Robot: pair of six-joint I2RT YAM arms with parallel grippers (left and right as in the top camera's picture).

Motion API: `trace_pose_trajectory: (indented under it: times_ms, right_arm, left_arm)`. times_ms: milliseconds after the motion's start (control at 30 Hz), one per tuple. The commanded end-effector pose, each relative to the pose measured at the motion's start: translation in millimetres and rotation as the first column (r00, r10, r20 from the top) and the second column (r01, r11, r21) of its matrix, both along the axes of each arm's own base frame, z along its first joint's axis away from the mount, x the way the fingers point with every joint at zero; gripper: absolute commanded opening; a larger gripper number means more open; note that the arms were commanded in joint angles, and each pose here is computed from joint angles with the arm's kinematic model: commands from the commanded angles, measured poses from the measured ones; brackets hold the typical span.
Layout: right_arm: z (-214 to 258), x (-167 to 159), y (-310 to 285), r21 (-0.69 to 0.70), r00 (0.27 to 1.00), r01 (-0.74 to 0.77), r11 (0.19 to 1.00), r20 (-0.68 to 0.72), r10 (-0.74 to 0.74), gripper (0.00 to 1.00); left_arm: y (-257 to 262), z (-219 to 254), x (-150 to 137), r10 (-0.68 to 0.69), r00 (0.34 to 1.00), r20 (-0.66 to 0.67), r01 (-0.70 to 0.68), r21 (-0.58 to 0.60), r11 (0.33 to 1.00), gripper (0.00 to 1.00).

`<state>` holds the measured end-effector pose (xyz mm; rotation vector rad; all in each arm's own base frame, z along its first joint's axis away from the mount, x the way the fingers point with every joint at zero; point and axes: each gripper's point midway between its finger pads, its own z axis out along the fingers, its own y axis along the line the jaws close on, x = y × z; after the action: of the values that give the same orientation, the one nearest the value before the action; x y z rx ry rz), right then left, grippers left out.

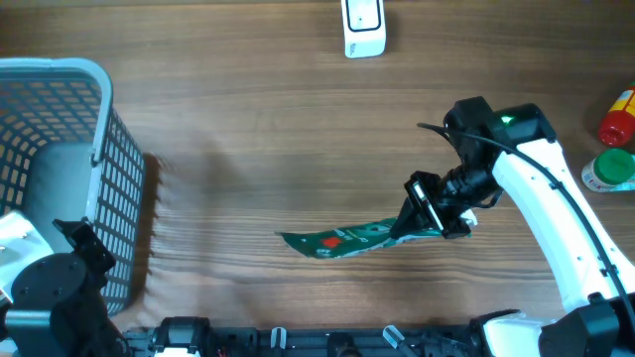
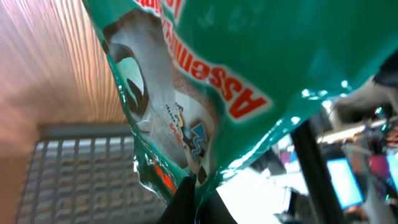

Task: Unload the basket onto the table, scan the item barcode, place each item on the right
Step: 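Reach the left gripper to the packet's left end and grasp it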

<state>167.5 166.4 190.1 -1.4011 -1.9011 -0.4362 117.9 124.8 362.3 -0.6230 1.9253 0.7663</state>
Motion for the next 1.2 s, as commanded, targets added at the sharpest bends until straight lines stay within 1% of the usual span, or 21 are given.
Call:
trace_pose_trajectory:
  times_ms: [0,167,200,233,267,333,400,467,567,633,667,700,733,767,800,900,1000,1033,1100,1133,1167]
  right_arm:
    - [24.7,3.5,17.6,0.136,0.996,0.074,0.988,-0.050,-0.068,0.04]
    - [30.9,4.1,22.2,0.186,0.997,0.071,0.980,-0.045,-0.063,0.04]
    - [33.2,4.3,23.8,0.201,0.997,0.075,0.977,-0.050,-0.067,0.04]
    - [35.3,4.5,25.3,0.214,0.996,0.080,0.973,-0.055,-0.070,0.04]
    - [35.8,4.7,25.6,0.216,0.996,0.085,0.973,-0.059,-0.074,0.04]
    - [35.8,8.4,24.6,0.216,0.994,0.104,0.971,-0.063,-0.093,0.04]
    - [35.5,22.2,15.3,0.234,0.990,0.139,0.962,-0.026,-0.137,0.04]
    - [35.8,30.0,4.6,0.252,0.987,0.150,0.956,0.014,-0.159,0.04]
    - [35.9,38.1,-6.2,0.272,0.982,0.155,0.950,0.063,-0.178,0.04]
    - [36.2,39.5,-7.9,0.283,0.981,0.138,0.949,0.092,-0.170,0.04]
    - [37.2,38.0,-7.6,0.295,0.982,0.116,0.948,0.111,-0.154,0.04]
    - [36.7,37.3,-8.0,0.294,0.982,0.108,0.950,0.116,-0.148,0.04]
    - [34.6,40.1,-8.8,0.293,0.979,0.083,0.953,0.157,-0.133,0.04]
    - [33.2,46.8,-8.4,0.310,0.963,0.021,0.951,0.250,-0.103,0.04]
    - [32.6,50.4,-8.2,0.316,0.948,-0.019,0.948,0.307,-0.083,0.04]
    - [31.1,53.3,-8.8,0.314,0.930,-0.062,0.948,0.362,-0.059,0.04]
    - [35.6,50.1,-6.5,0.339,0.940,-0.047,0.940,0.334,-0.074,0.04]
    - [36.2,45.8,-6.7,0.337,0.953,-0.022,0.941,0.291,-0.082,0.04]
    - [38.0,42.4,-6.3,0.343,0.959,-0.017,0.939,0.272,-0.083,0.04]
    - [38.8,38.8,-6.5,0.345,0.961,-0.022,0.938,0.265,-0.075,0.04]
    - [39.3,37.5,-6.5,0.347,0.962,-0.024,0.938,0.262,-0.072,0.04]
  left_arm:
    - [2.4,3.1,-2.6,0.016,1.000,0.004,-0.016,0.011,1.000,1.00]
    - [2.4,3.1,-2.6,0.016,1.000,0.004,-0.016,0.010,1.000,1.00]
    - [2.4,5.4,-1.1,0.016,1.000,0.018,-0.016,0.010,1.000,1.00]
    - [-8.2,8.3,12.8,-0.037,0.994,0.103,0.043,-0.064,0.997,1.00]
    - [-30.6,0.9,28.9,-0.138,0.977,0.162,0.167,-0.185,0.968,1.00]
    - [-69.8,-5.6,47.4,-0.316,0.924,0.216,0.372,-0.309,0.876,1.00]
    - [-98.8,-8.6,53.9,-0.435,0.866,0.247,0.500,-0.376,0.780,1.00]
    - [-115.2,-9.6,55.5,-0.495,0.826,0.267,0.563,-0.410,0.718,1.00]
    - [-163.2,-15.2,58.3,-0.653,0.683,0.328,0.714,-0.489,0.501,1.00]
    - [-189.0,-40.8,58.6,-0.727,0.608,0.318,0.735,-0.572,0.364,1.00]
    - [-204.0,-56.6,60.3,-0.753,0.569,0.330,0.728,-0.627,0.275,1.00]
    - [-220.8,-65.2,65.4,-0.732,0.558,0.391,0.698,-0.698,0.160,1.00]
    - [-246.7,-60.1,69.6,-0.738,0.456,0.497,0.713,-0.701,-0.031,1.00]
    - [-269.6,-48.5,69.3,-0.750,0.278,0.600,0.744,-0.629,-0.227,1.00]
    - [-275.3,-55.7,74.8,-0.787,0.159,0.596,0.776,-0.569,-0.274,1.00]
    - [-274.9,-89.9,83.4,-0.870,0.050,0.490,0.786,-0.558,-0.268,1.00]
    - [-282.2,-127.9,87.9,-0.903,0.035,0.429,0.690,-0.664,-0.289,1.00]
    - [-285.9,-137.4,88.8,-0.914,0.007,0.406,0.675,-0.676,-0.295,1.00]
    - [-298.2,-147.7,85.3,-0.919,-0.090,0.383,0.659,-0.669,-0.343,1.00]
    - [-305.7,-151.7,80.3,-0.918,-0.160,0.362,0.659,-0.653,-0.373,1.00]
    - [-308.6,-159.0,79.0,-0.934,-0.181,0.308,0.669,-0.658,-0.347,1.00]
